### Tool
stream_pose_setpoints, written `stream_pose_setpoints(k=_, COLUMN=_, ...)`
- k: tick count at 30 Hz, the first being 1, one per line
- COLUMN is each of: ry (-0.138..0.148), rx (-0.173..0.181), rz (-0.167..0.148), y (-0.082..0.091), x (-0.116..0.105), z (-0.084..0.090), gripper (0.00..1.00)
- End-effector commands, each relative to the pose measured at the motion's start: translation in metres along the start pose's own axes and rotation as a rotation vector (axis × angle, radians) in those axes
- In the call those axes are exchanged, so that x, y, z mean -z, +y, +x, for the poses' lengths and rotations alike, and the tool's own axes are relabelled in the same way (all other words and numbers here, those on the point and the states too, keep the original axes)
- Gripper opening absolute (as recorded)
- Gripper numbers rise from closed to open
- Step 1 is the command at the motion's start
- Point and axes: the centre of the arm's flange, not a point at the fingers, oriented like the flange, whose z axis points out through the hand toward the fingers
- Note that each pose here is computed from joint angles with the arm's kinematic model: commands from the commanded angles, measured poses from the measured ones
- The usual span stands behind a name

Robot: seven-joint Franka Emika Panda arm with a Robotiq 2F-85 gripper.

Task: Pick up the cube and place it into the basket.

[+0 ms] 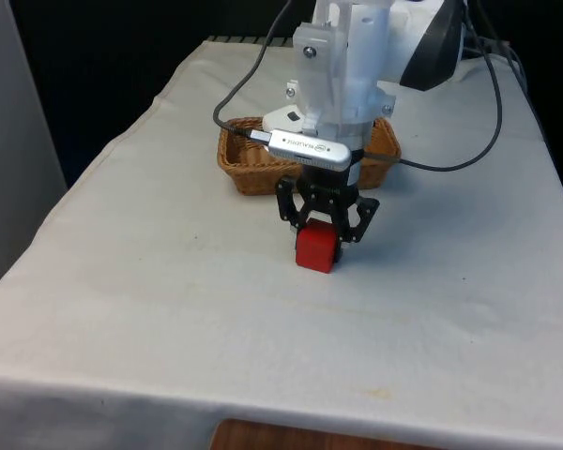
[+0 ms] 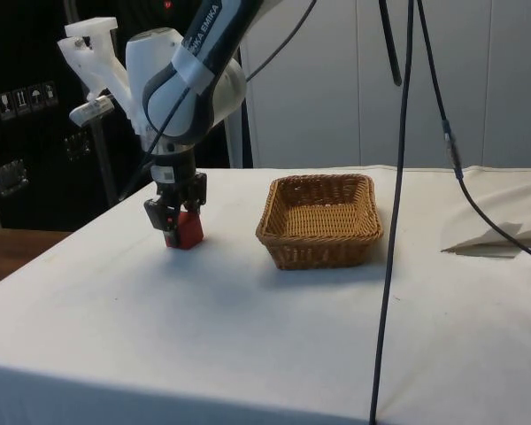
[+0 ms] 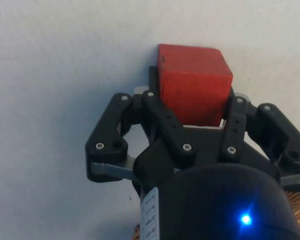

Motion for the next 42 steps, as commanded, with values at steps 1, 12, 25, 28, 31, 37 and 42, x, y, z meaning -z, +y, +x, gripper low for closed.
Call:
stream_pose_setpoints(k=1, ry=0.004, rx=-0.004, rz=0.010, y=-0.001, x=-0.002, z=0.001, gripper=0.03)
stream_pose_setpoints(k=12, ry=0.006, rx=-0.011, rz=0.016, y=0.009, x=0.034, z=0.007, gripper=0.03)
stream_pose_setpoints(k=25, ry=-0.005, rx=-0.018, rz=0.045, y=0.032, x=0.069, z=-0.010, gripper=0.03)
stream_pose_setpoints(k=28, ry=-0.011, rx=-0.020, rz=0.039, y=0.034, x=0.071, z=-0.012, gripper=0.03)
stream_pose_setpoints(k=31, ry=-0.007, rx=-0.020, rz=0.058, y=0.043, x=0.083, z=-0.023, gripper=0.03)
stream_pose_setpoints(k=37, ry=-0.010, rx=-0.022, rz=0.069, y=0.052, x=0.093, z=-0.034, gripper=0.03)
stream_pose_setpoints(k=42, ry=-0.010, rx=-0.024, rz=0.081, y=0.061, x=0.101, z=-0.048, gripper=0.03)
